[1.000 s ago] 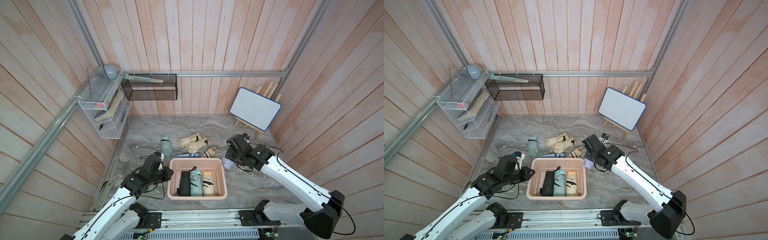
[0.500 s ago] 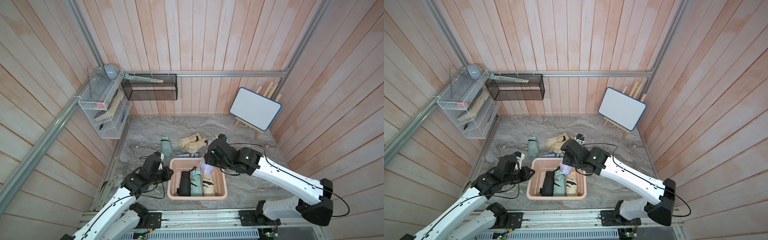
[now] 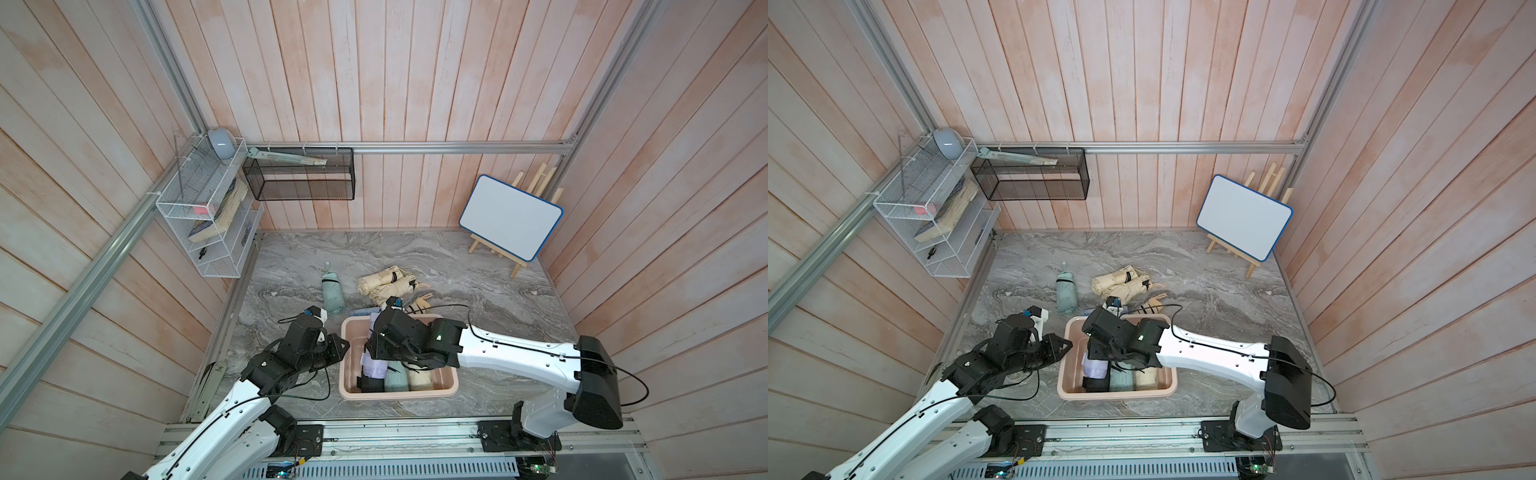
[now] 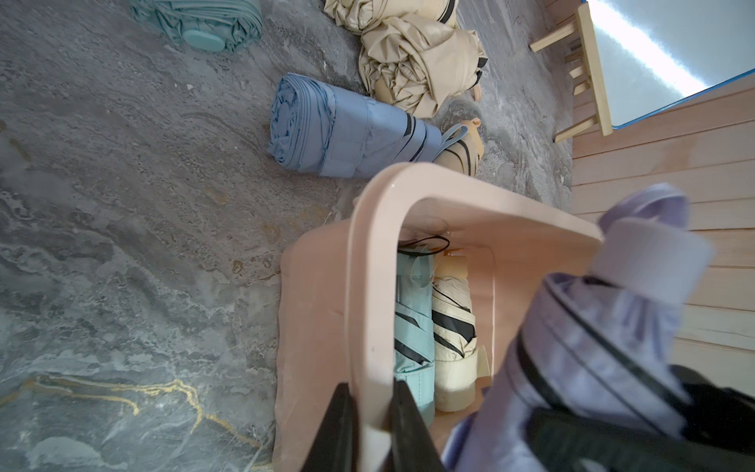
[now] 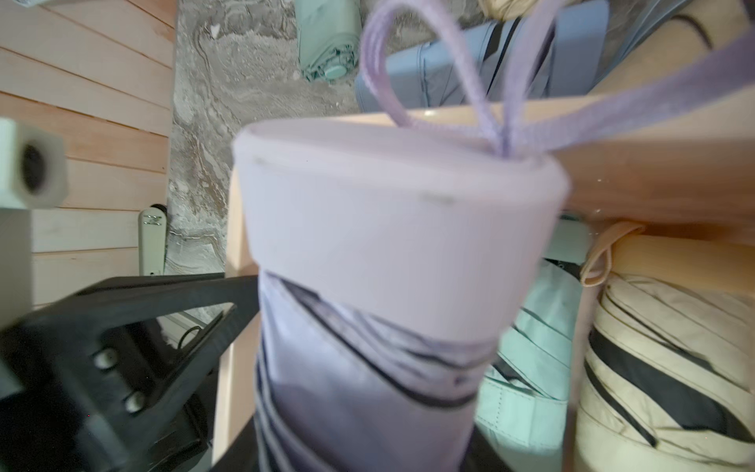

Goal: Put the umbrella into the storage box
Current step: Place the umbrella in the storage box.

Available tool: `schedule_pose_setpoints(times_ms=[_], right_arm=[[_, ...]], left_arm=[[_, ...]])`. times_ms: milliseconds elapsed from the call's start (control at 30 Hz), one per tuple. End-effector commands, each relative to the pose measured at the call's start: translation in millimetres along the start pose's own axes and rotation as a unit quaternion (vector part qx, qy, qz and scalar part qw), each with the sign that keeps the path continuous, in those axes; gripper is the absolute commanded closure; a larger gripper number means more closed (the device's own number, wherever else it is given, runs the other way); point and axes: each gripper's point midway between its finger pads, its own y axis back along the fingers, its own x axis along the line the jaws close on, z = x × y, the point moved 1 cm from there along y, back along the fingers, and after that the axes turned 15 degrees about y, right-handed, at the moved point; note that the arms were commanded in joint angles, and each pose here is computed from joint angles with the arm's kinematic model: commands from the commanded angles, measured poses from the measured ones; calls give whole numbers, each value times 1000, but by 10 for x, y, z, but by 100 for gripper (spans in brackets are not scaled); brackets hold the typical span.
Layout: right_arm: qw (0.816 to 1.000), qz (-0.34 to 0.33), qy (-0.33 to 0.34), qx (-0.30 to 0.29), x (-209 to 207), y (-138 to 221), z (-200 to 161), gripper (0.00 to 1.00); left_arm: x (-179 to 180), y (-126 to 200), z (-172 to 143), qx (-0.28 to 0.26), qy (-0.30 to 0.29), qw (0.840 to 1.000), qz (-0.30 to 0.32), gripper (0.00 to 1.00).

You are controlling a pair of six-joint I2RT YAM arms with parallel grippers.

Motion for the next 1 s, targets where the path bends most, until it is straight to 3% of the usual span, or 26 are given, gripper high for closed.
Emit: schedule_pose_setpoints(times_ms=[0,567,967], right_arm=[[999,35,13,-6,142,-139,-31,66],[996,33,63,60,81,-750,-505,61],[997,8,62,55,-16,-770,-497,26]], left_arm=[[53,-57,-75,16,28,999,2,100],[46,-51,-27,1,23,1000,2,100],[38,-58,-3,-3,22,1000,4,100]])
